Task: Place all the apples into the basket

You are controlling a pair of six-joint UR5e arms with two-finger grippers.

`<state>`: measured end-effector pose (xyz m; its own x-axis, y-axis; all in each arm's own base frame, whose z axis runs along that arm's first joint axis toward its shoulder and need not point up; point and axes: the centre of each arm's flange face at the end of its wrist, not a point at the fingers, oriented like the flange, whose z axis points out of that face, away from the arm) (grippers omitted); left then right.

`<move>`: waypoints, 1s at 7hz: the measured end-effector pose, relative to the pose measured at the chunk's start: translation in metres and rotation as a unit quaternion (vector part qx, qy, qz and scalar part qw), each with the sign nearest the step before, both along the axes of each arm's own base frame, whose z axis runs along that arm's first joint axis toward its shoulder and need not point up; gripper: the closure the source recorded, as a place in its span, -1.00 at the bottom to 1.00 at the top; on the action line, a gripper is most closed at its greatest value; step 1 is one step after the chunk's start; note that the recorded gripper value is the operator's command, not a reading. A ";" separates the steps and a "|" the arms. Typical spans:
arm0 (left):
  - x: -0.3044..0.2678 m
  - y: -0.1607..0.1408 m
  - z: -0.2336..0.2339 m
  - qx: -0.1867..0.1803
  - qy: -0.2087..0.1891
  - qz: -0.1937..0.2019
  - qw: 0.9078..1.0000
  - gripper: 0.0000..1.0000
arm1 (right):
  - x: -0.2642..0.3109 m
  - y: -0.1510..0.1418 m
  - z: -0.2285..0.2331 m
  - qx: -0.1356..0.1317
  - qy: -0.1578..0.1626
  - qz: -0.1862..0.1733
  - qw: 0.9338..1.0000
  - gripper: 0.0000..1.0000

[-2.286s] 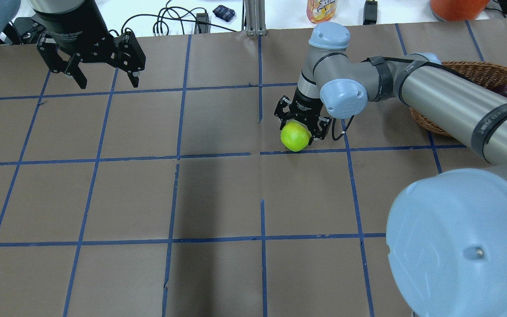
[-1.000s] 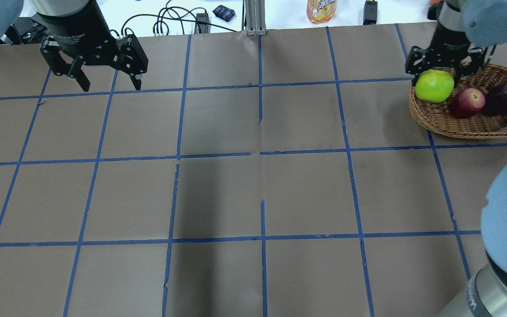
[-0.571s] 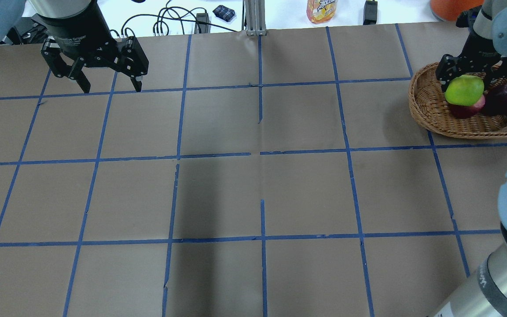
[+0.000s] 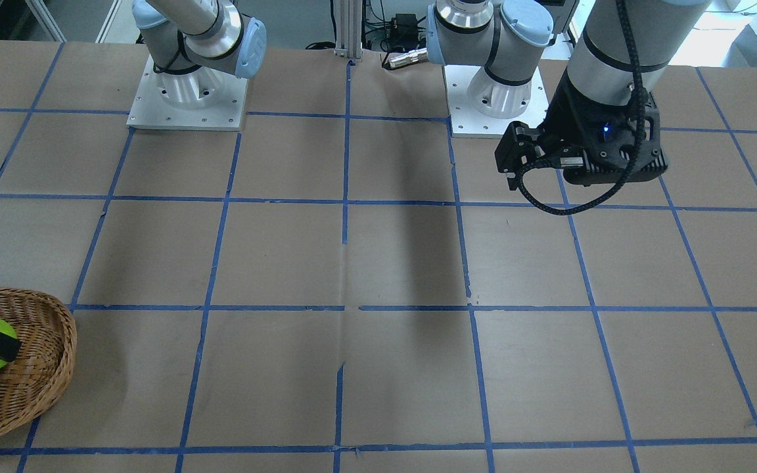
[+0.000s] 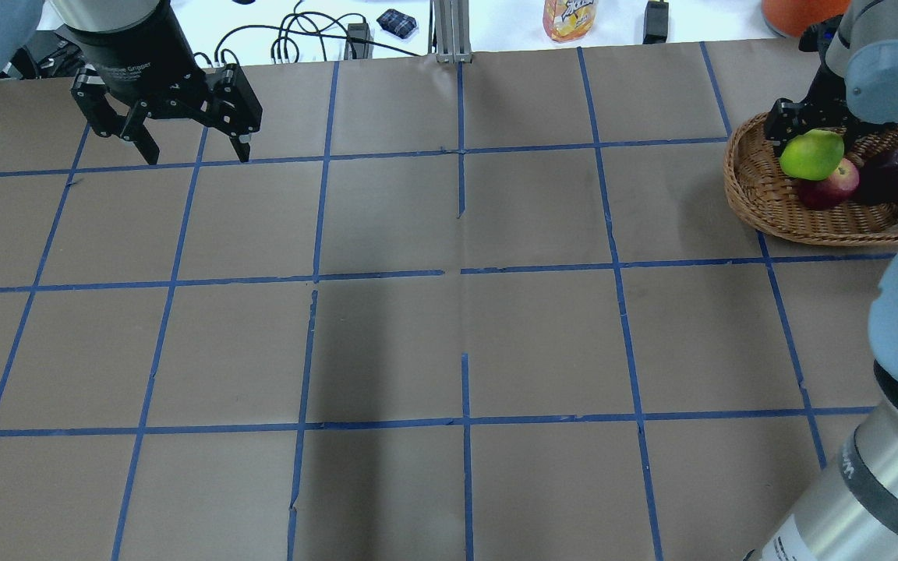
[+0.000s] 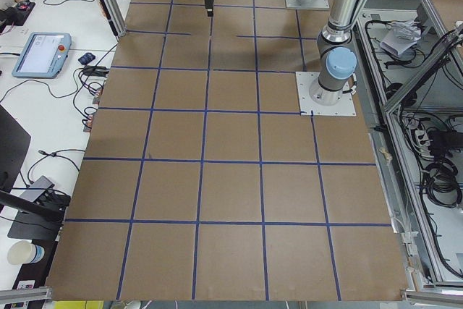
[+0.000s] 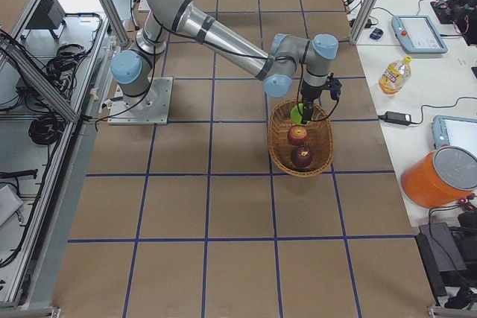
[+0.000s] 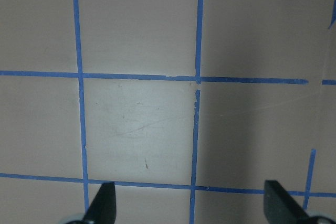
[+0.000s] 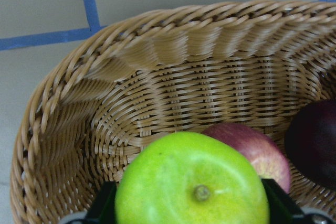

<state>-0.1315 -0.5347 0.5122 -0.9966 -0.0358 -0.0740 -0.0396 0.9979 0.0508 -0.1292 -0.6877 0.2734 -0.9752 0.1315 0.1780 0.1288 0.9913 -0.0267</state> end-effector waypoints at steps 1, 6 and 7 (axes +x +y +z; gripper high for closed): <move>0.000 0.000 0.000 0.000 0.000 0.000 1.000 -1.00 | 0.000 0.000 0.002 -0.002 0.002 0.000 1.000 -1.00; 0.000 0.000 0.000 -0.001 0.000 0.000 1.000 -1.00 | 0.026 0.053 0.100 0.043 -0.015 0.003 0.999 -1.00; 0.000 0.000 0.000 -0.001 0.000 0.000 1.000 -1.00 | 0.035 0.077 0.134 0.055 -0.019 0.003 0.998 -1.00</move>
<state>-0.1314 -0.5348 0.5122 -0.9966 -0.0360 -0.0735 -0.0397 0.9980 0.0494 -0.0938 -0.6108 0.4076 -0.9823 0.1067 0.1537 0.1210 0.9888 0.0868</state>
